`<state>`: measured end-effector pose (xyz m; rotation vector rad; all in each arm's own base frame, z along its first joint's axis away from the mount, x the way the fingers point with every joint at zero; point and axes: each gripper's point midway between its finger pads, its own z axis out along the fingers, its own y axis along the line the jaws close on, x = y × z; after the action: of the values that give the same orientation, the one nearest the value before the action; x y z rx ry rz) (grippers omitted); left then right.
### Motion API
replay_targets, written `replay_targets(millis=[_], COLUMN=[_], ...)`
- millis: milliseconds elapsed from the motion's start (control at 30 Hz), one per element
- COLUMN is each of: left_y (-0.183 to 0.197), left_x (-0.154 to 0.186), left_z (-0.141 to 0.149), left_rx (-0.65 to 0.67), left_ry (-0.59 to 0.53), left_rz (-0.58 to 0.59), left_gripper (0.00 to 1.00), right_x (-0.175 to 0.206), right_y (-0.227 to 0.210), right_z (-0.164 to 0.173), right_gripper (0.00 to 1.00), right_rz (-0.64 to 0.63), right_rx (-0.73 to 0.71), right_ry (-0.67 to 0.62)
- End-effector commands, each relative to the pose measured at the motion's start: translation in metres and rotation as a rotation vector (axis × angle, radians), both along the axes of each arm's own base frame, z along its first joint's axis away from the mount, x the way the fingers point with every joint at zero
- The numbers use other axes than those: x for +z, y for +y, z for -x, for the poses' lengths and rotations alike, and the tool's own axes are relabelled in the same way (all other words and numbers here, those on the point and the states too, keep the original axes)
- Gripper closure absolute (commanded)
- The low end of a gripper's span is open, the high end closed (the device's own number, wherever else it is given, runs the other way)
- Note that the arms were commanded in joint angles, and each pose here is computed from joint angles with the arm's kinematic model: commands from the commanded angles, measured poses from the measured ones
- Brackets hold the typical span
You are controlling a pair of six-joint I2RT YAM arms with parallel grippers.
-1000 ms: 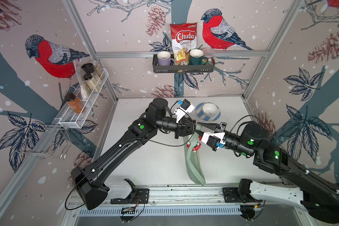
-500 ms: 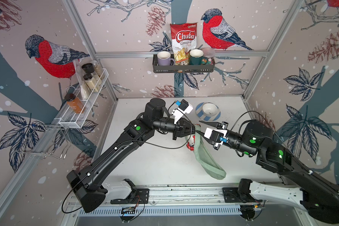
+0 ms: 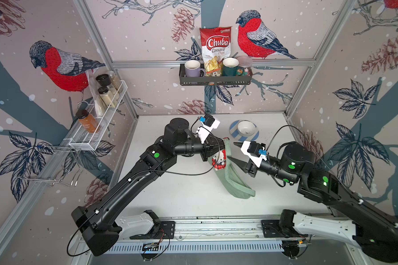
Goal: Remove the decoration from the bag
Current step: Pick up the bag from the center of the board.
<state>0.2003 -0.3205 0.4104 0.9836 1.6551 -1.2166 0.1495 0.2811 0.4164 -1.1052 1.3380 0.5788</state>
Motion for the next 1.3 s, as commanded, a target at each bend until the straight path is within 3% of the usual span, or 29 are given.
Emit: replay_targets(millis=[0,233,567,867,967,1133,1267], left_y=[-0.003,-0.001,0.0,0.002,0.003,0.004,0.004], left_x=[0.022,0.026,0.026,0.024,0.022,0.013,0.001], left_z=[0.003,0.009,0.007,0.005,0.005,0.003,-0.002], left_rx=[-0.023,-0.042,-0.024,-0.006,-0.004,0.009,0.026], left_ry=[-0.051,-0.057,-0.063,-0.065,-0.068,-0.065,-0.054], left_rz=[0.077,0.1,0.093,0.08,0.075,0.053,0.023], left_gripper=[1.0,1.0,1.0,1.0,1.0,1.0,1.0], right_x=[0.006,0.018,0.01,0.003,0.003,0.019,0.033], right_y=[0.001,-0.006,0.011,0.016,0.017,0.009,0.002], right_z=[-0.008,-0.034,-0.025,-0.02,-0.02,-0.016,-0.006], right_gripper=[0.44,0.46,0.58,0.56,0.65,0.98,1.0], right_rz=[-0.108,-0.185,-0.174,-0.165,-0.166,-0.214,-0.236], right_rx=[-0.064,-0.27,-0.207,-0.177,-0.174,-0.165,-0.13], right_ry=[0.171,0.314,0.409,0.446,0.454,0.454,0.468])
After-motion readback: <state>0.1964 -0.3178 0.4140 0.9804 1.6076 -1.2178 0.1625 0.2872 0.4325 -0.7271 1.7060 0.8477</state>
